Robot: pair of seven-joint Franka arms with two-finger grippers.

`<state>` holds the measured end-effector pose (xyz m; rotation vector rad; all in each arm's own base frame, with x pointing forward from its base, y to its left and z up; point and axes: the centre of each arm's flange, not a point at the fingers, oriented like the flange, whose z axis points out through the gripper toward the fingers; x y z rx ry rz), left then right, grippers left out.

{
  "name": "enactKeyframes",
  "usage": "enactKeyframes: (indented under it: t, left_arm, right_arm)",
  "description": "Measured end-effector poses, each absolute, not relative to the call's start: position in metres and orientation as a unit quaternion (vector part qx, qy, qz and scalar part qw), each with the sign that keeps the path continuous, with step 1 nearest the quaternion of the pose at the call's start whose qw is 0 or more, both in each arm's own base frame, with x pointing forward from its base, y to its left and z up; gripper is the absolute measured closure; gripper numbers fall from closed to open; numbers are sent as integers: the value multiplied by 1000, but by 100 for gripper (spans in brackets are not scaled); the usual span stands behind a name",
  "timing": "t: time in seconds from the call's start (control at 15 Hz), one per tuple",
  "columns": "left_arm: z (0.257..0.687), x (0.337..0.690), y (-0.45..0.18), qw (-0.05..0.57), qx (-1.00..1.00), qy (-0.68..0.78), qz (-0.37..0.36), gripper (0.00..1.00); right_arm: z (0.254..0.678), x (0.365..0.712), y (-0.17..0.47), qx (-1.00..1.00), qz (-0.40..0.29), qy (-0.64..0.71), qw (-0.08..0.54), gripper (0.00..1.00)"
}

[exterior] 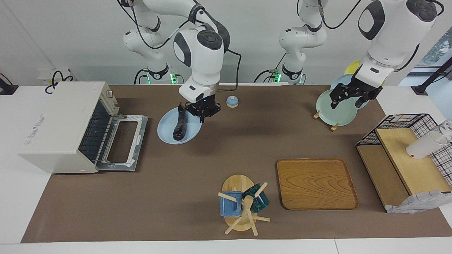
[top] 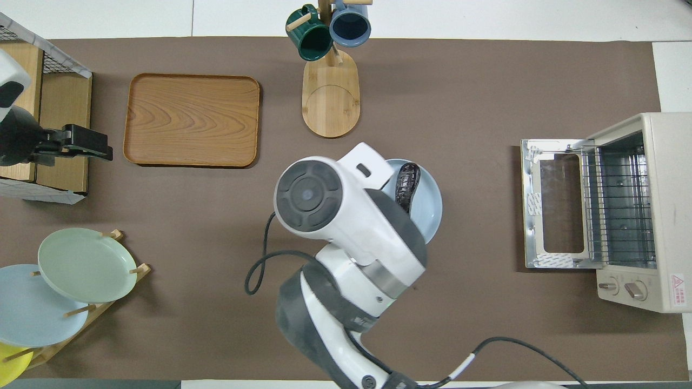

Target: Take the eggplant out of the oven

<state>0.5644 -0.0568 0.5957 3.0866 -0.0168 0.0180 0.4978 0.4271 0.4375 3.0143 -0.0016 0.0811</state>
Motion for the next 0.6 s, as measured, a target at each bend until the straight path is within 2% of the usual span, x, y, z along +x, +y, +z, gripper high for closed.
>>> enactKeyframes:
  t: [0.13, 0.33, 0.6]
  left_arm:
    - [595, 565, -57, 28, 1000, -5, 7, 0]
    - [594, 567, -56, 28, 1000, -5, 8, 0]
    - [593, 568, -56, 28, 1000, -5, 9, 0]
  right_arm:
    - [405, 486, 466, 998, 39, -14, 51, 97]
    - [367, 485, 499, 998, 65, -19, 15, 97]
    - [353, 480, 519, 996, 81, -20, -17, 97]
